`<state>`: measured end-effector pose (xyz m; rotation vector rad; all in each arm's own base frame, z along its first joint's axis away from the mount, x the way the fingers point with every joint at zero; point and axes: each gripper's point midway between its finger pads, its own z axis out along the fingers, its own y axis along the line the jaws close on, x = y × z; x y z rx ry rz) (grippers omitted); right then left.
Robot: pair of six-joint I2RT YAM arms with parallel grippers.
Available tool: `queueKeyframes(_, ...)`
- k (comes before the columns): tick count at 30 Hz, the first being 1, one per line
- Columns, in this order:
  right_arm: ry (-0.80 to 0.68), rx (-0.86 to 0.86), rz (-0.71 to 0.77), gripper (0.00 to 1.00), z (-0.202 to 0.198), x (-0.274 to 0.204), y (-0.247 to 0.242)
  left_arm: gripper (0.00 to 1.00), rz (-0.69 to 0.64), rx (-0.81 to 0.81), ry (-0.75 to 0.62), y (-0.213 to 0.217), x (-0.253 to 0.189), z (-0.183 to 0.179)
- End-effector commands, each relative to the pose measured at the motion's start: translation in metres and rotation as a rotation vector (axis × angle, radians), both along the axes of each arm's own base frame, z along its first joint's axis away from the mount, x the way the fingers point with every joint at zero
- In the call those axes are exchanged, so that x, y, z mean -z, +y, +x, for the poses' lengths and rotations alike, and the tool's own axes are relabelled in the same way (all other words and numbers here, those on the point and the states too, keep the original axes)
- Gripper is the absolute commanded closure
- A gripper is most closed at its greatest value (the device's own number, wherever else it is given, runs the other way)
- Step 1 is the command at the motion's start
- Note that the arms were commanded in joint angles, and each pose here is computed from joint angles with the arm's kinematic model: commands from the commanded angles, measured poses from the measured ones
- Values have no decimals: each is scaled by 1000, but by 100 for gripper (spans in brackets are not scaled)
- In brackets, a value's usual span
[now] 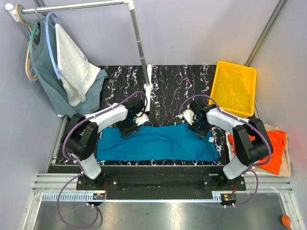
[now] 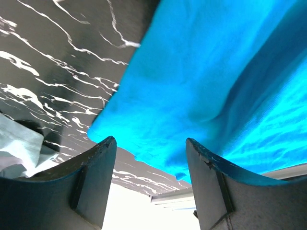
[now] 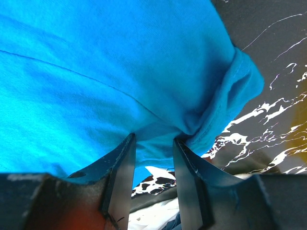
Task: Fold and stack the t-shirts
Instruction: Fold the tshirt
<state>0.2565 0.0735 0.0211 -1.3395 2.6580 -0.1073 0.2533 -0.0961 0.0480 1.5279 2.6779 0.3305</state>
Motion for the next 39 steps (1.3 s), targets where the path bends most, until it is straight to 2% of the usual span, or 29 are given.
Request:
queueKeyframes(1,18,13,10,56,-5,2,0,36,-66,1,-40,-19,-8,12)
queueKeyframes(16,26,13,6,57,-8,4,-2,36,-158,67,20,-58,-1,2)
queueKeyframes(22,29,14,0,57,-10,5,-3,36,-157,131,78,-67,6,-20)
queueKeyframes(30,17,-7,-47,57,-6,7,-11,37,-109,178,152,-55,24,-50)
queueKeyframes(39,-42,-18,-173,58,9,5,-31,37,-60,183,153,-38,37,-58)
